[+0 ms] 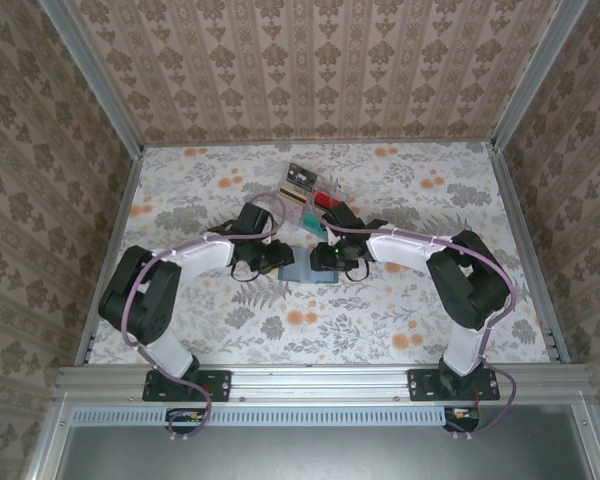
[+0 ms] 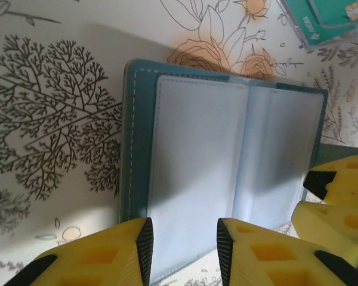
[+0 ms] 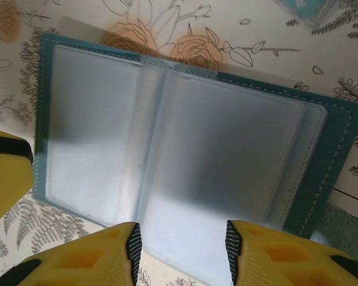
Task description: Take the credit cards out of the card holder
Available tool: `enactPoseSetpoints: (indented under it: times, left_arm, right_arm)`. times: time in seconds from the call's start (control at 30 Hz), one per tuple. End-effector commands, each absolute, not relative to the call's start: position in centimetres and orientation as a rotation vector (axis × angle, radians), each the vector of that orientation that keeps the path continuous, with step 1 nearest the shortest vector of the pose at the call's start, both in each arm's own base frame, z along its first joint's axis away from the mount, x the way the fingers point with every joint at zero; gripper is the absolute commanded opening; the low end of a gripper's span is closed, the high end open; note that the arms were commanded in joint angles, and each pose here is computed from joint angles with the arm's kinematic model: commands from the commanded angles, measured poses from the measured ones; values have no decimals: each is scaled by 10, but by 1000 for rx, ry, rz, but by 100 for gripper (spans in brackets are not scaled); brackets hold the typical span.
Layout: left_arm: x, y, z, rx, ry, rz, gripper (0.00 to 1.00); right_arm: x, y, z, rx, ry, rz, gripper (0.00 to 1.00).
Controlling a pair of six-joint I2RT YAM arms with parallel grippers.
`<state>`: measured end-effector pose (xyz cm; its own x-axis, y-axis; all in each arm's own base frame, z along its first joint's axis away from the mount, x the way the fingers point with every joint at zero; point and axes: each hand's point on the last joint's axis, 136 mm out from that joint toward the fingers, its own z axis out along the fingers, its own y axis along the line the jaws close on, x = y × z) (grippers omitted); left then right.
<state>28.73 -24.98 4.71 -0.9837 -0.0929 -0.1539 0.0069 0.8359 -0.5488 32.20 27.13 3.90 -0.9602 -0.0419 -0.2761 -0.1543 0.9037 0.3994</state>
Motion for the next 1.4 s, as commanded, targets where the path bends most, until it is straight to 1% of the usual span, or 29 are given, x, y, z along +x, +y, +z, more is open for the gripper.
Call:
enactPoseSetpoints:
  times: [0.0, 0.17, 0.3, 0.37, 0.57, 0.7, 0.8, 0.9, 0.97, 1.0, 1.2, 1.23, 1.27, 1.3, 1.37]
  left_arm:
    - [290, -250, 41, -75, 2870, -815, 36]
    - [288, -253, 31, -81, 2902, -801, 37]
    - [287, -269, 31, -44, 2895, -890, 35]
    - [286, -274, 29, -28, 2905, -901, 32]
    - [284, -284, 27, 13, 2917, -932, 31]
    - [286, -290, 45, 34, 2858, -1015, 30]
    - [292, -282, 71, 46, 2798, -1017, 32]
    - [301, -257, 98, 22, 2741, -930, 40]
    - [307, -232, 114, -20, 2703, -847, 52]
    - [310, -219, 120, -38, 2687, -797, 57]
    - [323, -115, 150, -211, 2572, -392, 85]
    - [324, -96, 156, -241, 2537, -304, 92]
    - [325, -82, 162, -256, 2501, -238, 97]
    - [326, -70, 167, -270, 2465, -192, 100]
    - [329, -47, 177, -306, 2379, -124, 100]
  right_arm:
    - [322, 266, 25, -104, 2846, 563, 45]
    - [319, 261, 13, -97, 2879, 517, 45]
    - [318, 261, 7, -95, 2897, 512, 45]
    - [317, 261, 6, -94, 2901, 509, 45]
    - [318, 261, 10, -96, 2893, 516, 45]
    - [325, 267, 31, -107, 2826, 583, 45]
    - [336, 269, 69, -110, 2713, 643, 47]
    - [347, 261, 108, -99, 2594, 634, 55]
    - [353, 247, 134, -87, 2512, 579, 61]
    - [357, 239, 144, -85, 2477, 538, 62]
    - [373, 152, 203, -22, 2252, 127, 77]
    - [374, 136, 213, 4, 2212, 73, 84]
    - [374, 118, 220, 45, 2176, 8, 95]
    - [373, 104, 225, 73, 2144, -43, 99]
    - [371, 77, 234, 119, 2078, -113, 100]
